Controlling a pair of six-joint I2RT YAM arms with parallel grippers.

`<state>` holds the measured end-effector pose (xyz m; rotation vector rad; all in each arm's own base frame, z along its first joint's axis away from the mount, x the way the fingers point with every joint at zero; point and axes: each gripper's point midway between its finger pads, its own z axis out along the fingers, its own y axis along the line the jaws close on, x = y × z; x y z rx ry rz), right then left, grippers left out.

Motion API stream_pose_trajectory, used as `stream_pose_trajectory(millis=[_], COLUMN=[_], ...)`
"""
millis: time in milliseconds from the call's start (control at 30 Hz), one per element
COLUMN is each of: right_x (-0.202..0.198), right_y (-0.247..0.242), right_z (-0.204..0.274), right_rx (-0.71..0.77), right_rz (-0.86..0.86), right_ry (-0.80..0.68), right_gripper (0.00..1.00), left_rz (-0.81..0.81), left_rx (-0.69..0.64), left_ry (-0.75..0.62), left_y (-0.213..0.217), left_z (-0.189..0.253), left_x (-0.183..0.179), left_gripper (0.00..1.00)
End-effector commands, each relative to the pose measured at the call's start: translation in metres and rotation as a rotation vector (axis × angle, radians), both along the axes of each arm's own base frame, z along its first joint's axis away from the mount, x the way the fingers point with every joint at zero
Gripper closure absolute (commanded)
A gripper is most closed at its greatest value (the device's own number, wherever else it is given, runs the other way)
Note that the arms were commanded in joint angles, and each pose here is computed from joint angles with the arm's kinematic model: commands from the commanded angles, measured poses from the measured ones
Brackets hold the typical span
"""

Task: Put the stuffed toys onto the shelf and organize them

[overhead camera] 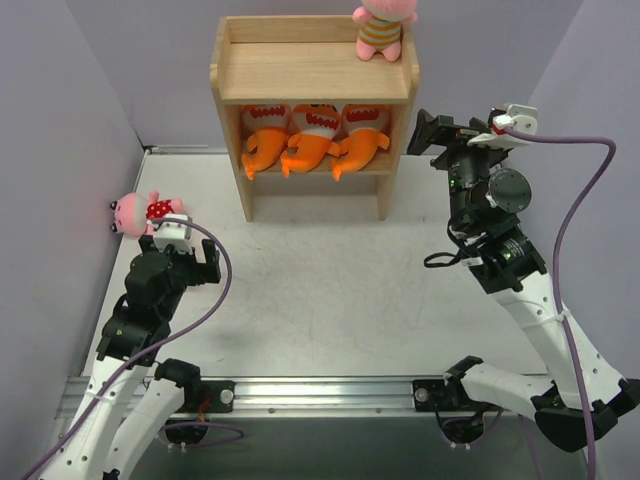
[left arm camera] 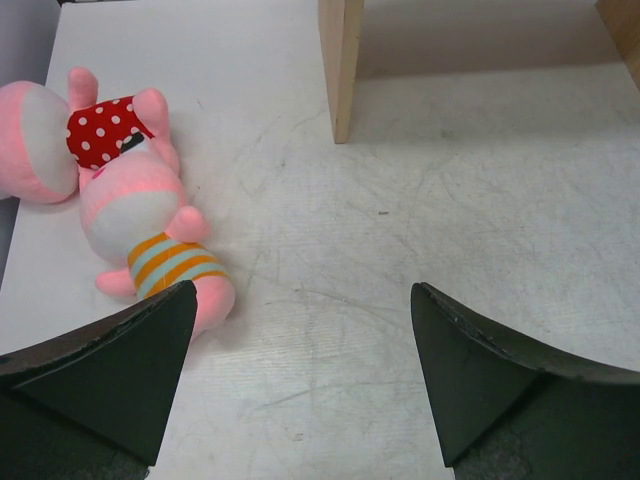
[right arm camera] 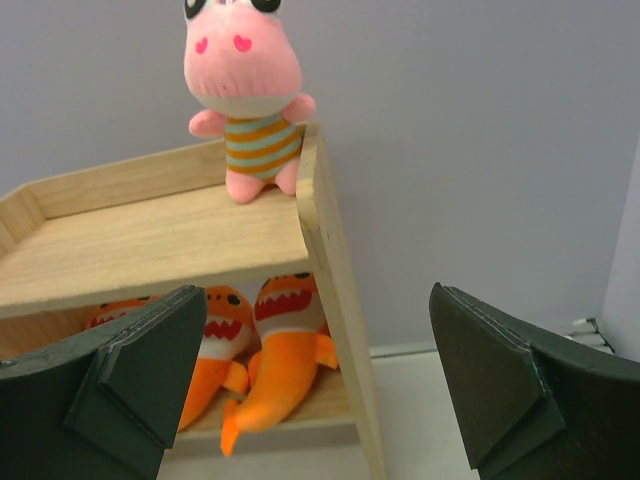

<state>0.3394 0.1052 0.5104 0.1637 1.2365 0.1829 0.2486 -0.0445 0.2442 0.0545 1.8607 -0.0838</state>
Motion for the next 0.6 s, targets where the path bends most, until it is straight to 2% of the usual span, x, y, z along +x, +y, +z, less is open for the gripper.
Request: stream_pose_trajectory(millis=[0, 400, 567], right_x=[-0.013, -0.034, -0.04], right_y=[-0.009, -0.018, -0.006], right_z=[-0.02, -0.111, -0.133], right_rx=[0.029, -0.03, -0.004], right_rz=[-0.006, 0.0, 0.076], right_ry=[0.08, 0.352, 0.392], right_gripper=[0.01, 0.01, 0.01], left_rz=[0.031, 0.053, 0.101], left_rx=[-0.01, -0.037, -0.079], left_ry=[-0.026, 0.004, 0.055], left_y=[0.004, 0.004, 0.01], left_z=[0.009, 0.003, -0.008], left_x=[0.006, 0.013, 0.023], left_gripper=[0.03, 0.03, 0.03])
